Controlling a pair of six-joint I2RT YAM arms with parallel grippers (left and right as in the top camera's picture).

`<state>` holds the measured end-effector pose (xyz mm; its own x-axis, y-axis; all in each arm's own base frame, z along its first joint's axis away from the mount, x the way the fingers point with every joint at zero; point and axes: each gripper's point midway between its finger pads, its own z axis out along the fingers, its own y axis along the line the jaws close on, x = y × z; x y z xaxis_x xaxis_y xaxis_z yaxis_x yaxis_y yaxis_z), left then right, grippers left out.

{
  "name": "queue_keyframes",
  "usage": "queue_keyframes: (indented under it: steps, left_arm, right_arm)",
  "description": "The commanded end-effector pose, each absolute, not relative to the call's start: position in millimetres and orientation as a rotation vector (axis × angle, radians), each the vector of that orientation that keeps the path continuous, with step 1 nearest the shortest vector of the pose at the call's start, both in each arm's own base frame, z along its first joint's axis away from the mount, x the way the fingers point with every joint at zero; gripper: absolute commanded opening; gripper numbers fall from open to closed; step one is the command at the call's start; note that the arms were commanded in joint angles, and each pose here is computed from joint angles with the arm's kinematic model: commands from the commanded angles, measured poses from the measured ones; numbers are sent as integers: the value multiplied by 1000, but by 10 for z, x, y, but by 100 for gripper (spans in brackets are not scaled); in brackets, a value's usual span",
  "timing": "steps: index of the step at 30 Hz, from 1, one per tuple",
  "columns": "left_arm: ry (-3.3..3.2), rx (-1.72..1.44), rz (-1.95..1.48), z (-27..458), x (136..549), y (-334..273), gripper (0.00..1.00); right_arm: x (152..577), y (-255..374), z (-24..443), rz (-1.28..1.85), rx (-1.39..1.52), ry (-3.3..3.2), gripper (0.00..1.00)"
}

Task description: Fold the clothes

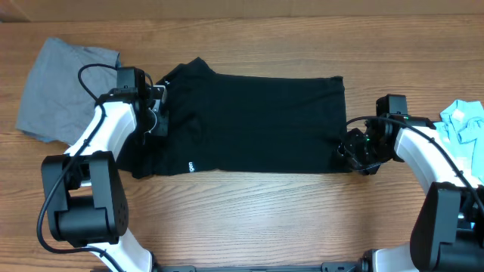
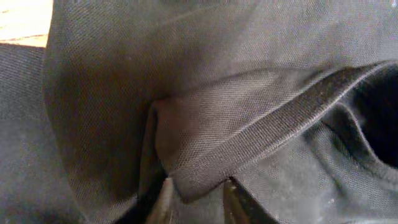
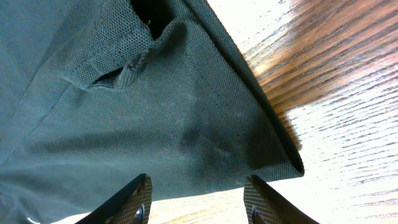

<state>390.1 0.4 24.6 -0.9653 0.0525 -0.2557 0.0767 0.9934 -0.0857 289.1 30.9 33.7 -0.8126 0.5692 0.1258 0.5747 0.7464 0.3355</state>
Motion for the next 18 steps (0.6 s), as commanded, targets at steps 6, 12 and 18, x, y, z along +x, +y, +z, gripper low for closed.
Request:
queue_keyframes:
  steps: [6,12,18]
  left_arm:
    - [2885,111,-350,335,3886,-264,4]
    - [2854,139,-423,910,4026,-349,4]
    - [2793,150,-407,1243,4206,-340,4]
  right_arm:
    - [2954,300,435,-594,-967,-2948,52]
    - [2964,297,436,-595,-967,-2952,52]
    - [2973,296,437,-597,-967,-2956,52]
